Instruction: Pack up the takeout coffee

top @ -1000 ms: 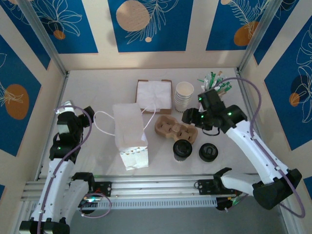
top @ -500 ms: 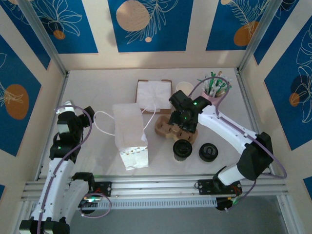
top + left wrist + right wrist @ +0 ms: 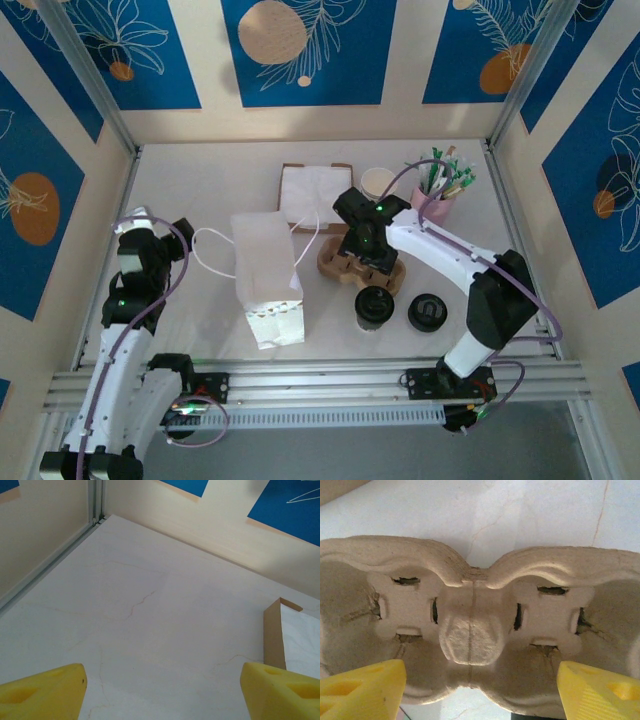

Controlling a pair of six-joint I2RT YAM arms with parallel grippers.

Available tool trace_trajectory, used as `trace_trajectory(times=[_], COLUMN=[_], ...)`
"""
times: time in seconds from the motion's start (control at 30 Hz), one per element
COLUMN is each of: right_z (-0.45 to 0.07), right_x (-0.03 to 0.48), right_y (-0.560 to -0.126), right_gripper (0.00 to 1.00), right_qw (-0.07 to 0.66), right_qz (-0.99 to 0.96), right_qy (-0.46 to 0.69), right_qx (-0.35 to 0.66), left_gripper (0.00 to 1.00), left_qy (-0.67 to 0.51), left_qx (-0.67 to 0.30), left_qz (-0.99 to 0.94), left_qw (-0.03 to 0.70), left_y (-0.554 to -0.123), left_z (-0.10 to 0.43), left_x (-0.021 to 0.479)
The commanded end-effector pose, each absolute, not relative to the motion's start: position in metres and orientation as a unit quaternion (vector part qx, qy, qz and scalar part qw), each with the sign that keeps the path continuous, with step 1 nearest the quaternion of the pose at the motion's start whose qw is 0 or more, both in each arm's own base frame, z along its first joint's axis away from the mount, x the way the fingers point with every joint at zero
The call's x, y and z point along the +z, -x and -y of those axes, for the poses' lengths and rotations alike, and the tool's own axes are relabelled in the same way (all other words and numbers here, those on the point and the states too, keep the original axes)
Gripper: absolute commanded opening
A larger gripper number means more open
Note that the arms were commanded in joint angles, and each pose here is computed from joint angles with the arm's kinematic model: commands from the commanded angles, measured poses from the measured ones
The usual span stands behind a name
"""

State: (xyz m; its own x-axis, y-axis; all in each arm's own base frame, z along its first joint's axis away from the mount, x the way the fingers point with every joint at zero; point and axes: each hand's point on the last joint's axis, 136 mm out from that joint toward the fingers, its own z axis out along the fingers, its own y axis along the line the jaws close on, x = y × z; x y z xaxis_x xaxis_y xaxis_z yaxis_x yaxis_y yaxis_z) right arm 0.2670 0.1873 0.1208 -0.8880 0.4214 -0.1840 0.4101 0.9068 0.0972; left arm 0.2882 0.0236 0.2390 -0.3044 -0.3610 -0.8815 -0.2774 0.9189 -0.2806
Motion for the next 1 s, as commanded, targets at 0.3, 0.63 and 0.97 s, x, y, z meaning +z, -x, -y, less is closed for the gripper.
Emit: trace_trajectory(times=[0.3,0.63,0.97], right_z=[-0.181,-0.185,-0.181], right_x=[0.096,0.078,0.066], right_y=[-0.274,-0.277,-0.277], right_gripper=[0.78,0.78,0.76], right_qw=[0.093,0.076,0.068], right_qz=[-0.968,-0.970,-0.971], right_qy=[-0.232,-0.230,-0.229], right_qx=[-0.002,0.000,-0.022], left_gripper=[0.80,0.80,0.80], left_qy=[0.189,0.189,0.188], left_qx=[-0.040,-0.038,-0.037], left_qz=[-0.806,-0.807,-0.809], left_qw=[0.559,0.558,0.556], left_y=[-0.289,-0.290,-0.290], left_z=[-0.021,-0.022,-0.022], left_x=[0.239,0.238,0.237])
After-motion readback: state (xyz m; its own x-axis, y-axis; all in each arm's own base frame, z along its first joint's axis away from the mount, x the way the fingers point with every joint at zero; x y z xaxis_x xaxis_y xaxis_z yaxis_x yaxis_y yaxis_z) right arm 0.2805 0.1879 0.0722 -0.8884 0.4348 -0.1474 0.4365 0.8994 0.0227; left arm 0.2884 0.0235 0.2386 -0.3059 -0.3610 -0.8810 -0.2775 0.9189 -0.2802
